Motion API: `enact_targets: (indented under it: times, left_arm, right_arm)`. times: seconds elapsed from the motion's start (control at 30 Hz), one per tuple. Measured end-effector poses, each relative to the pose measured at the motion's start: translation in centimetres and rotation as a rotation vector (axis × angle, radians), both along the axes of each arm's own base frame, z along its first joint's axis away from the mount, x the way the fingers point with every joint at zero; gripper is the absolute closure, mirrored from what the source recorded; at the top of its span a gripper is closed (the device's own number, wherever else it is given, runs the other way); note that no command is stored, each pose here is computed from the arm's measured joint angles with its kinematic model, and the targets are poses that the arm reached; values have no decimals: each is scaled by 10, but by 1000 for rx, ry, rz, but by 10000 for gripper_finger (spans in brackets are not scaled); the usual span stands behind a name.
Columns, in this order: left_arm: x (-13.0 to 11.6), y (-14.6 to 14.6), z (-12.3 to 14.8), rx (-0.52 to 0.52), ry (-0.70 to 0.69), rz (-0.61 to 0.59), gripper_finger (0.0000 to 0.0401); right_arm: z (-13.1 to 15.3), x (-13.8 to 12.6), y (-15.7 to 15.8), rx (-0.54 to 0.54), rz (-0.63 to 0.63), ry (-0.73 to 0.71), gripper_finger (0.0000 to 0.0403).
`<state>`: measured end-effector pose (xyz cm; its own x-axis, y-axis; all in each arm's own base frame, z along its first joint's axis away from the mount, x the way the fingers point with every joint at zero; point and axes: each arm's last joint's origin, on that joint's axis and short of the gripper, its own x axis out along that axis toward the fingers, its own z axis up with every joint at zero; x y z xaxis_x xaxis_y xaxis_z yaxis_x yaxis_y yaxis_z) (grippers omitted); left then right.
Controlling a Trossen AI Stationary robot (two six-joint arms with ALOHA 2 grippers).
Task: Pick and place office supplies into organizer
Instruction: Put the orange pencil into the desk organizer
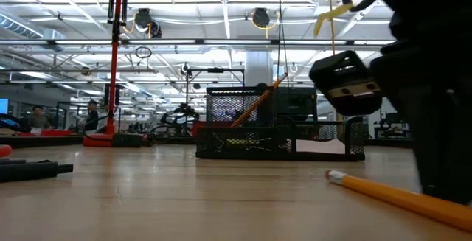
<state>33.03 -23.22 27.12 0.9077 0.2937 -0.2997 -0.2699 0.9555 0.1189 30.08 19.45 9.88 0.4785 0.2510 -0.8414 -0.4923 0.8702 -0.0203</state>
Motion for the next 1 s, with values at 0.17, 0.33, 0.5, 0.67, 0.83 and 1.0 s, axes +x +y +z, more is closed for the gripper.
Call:
enact_targets:
  times: [0.17, 0.33, 0.5, 0.67, 0.83, 1.0]
  left_arm:
    - [0, 0, 0, -3, 0, -1, 397]
    - [0, -1, 0, -16, 7, -23, 399]
    - [-1, -1, -2, -21, 14, -20, 396]
    - [-1, -2, -1, 16, 23, -28, 398]
    - [-9, -17, 5, 190, 20, -134, 399]
    - [-13, -26, 6, 251, 34, -258, 399]
  right_arm:
    - [3, 7, -5, 21, -22, -37, 403]
    - [15, -1, -4, 5, -19, -17, 403]
    - [23, -22, 12, 48, 78, 70, 403]
    - [22, -38, 35, 110, 196, 108, 403]
    - [23, -39, 43, 146, 222, 78, 403]
    - [26, -36, 47, 192, 240, 37, 403]
